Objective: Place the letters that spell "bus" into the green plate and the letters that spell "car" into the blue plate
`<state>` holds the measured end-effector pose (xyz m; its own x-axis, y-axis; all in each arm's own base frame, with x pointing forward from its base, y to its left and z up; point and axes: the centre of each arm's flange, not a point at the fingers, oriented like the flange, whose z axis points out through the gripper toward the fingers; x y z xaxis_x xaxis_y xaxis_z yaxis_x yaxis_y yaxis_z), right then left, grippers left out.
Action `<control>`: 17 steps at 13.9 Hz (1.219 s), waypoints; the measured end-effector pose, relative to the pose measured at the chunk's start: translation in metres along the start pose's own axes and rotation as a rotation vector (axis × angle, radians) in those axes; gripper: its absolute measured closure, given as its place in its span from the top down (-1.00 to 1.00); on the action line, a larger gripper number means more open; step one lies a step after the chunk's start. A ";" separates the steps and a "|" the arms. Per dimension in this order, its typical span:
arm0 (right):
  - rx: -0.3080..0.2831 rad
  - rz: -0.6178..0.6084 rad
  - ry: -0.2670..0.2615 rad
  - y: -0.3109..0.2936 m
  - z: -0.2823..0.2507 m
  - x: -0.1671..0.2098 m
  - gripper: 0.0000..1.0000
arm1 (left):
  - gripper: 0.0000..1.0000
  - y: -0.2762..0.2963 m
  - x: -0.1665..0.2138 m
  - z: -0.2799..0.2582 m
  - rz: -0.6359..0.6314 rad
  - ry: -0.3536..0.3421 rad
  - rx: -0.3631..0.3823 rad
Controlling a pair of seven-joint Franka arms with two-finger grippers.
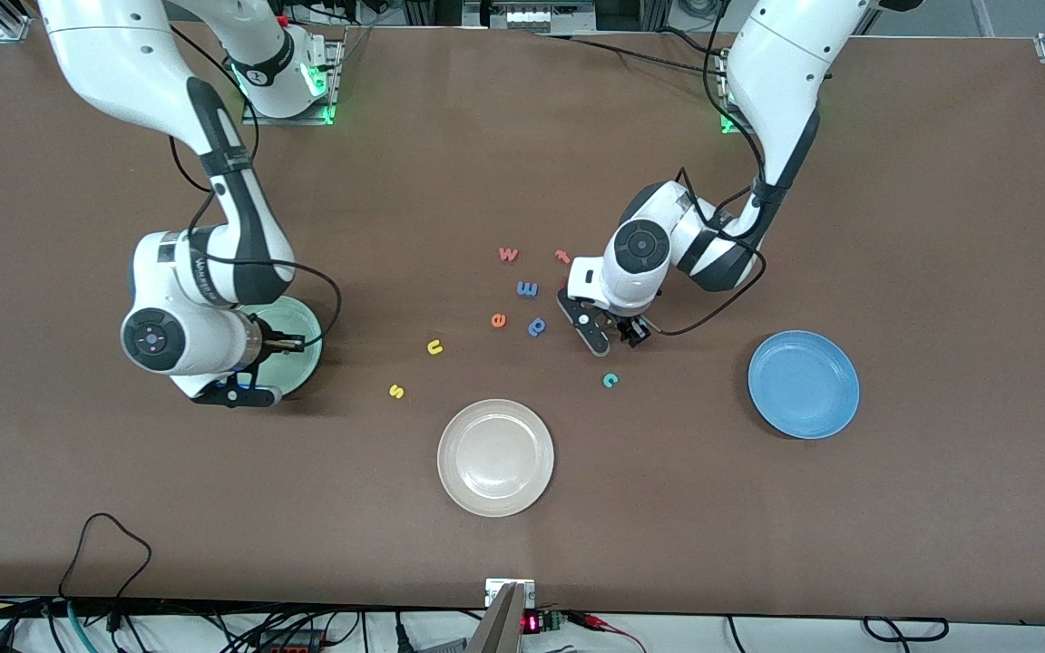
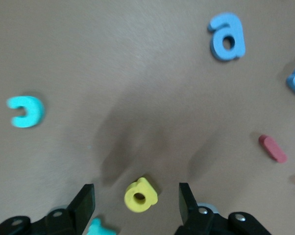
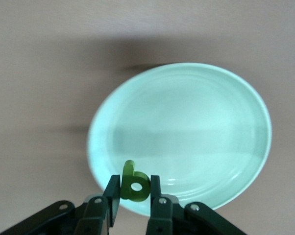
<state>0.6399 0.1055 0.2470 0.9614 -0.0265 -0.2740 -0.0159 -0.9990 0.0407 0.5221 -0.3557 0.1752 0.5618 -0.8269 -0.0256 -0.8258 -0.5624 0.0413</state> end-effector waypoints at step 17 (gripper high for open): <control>0.042 -0.051 0.142 -0.078 -0.007 0.002 0.59 | -0.37 -0.105 -0.034 -0.110 -0.100 -0.188 0.020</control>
<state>0.6456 0.1840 0.2503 0.9904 0.0270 -0.1359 0.0257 -0.9996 -0.0110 0.5949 -0.2679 0.2818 0.6234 -0.7519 -0.2147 -0.7684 -0.6399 0.0100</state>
